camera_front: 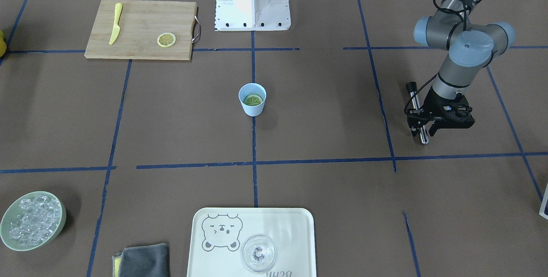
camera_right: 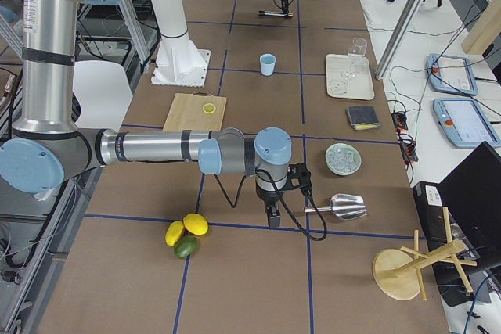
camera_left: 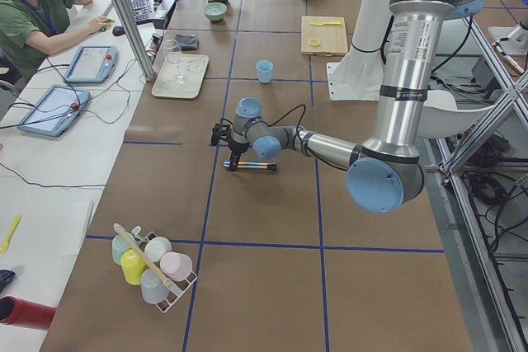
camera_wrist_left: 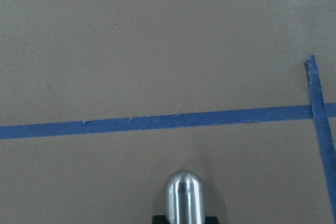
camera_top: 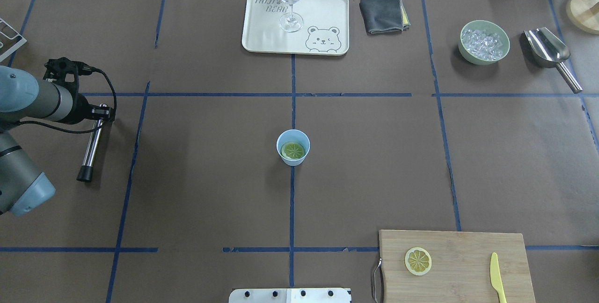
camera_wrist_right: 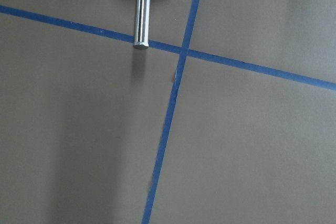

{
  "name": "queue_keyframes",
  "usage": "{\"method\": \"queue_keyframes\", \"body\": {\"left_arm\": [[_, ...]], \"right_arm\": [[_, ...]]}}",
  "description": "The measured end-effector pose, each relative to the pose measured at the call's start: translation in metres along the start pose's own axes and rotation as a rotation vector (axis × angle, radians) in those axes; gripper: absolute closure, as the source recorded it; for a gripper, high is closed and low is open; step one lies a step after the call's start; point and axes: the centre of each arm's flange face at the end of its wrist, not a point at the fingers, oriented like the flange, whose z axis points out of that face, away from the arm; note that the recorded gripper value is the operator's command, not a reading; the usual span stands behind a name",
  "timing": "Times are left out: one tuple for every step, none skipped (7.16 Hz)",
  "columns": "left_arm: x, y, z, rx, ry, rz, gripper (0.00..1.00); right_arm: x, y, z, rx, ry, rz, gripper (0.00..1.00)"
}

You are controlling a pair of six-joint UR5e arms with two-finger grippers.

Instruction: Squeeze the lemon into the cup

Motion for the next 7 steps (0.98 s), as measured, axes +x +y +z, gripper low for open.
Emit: {"method": "queue_keyframes", "body": {"left_arm": [[0.002, -0.001, -0.002, 0.003, 0.004, 0.006, 0.0], [0.006, -0.002, -0.009, 0.01, 0.014, 0.016, 0.0], [0.01, -0.003, -0.019, 0.017, 0.027, 0.049, 0.0], [0.006, -0.01, -0.033, 0.024, 0.028, 0.108, 0.0], [-0.013, -0.028, -0.054, 0.023, 0.015, 0.174, 0.0], [-0.042, -0.05, -0.08, 0.019, -0.005, 0.235, 0.0], [-0.084, -0.073, -0.108, 0.011, -0.039, 0.269, 0.0]], "right_arm": [[0.0, 0.0, 0.0, 0.0, 0.0, 0.0, 0.0], [0.0, 0.0, 0.0, 0.001, 0.0, -0.001, 0.0], [0.0, 0.0, 0.0, 0.001, 0.0, -0.001, 0.0], [0.0, 0.0, -0.001, 0.001, 0.0, -0.001, 0.0], [0.0, 0.0, -0.001, 0.001, 0.0, -0.001, 0.0], [0.0, 0.0, -0.001, 0.001, 0.0, -0.001, 0.0], [0.0, 0.0, 0.0, 0.0, 0.0, 0.0, 0.0]]}}
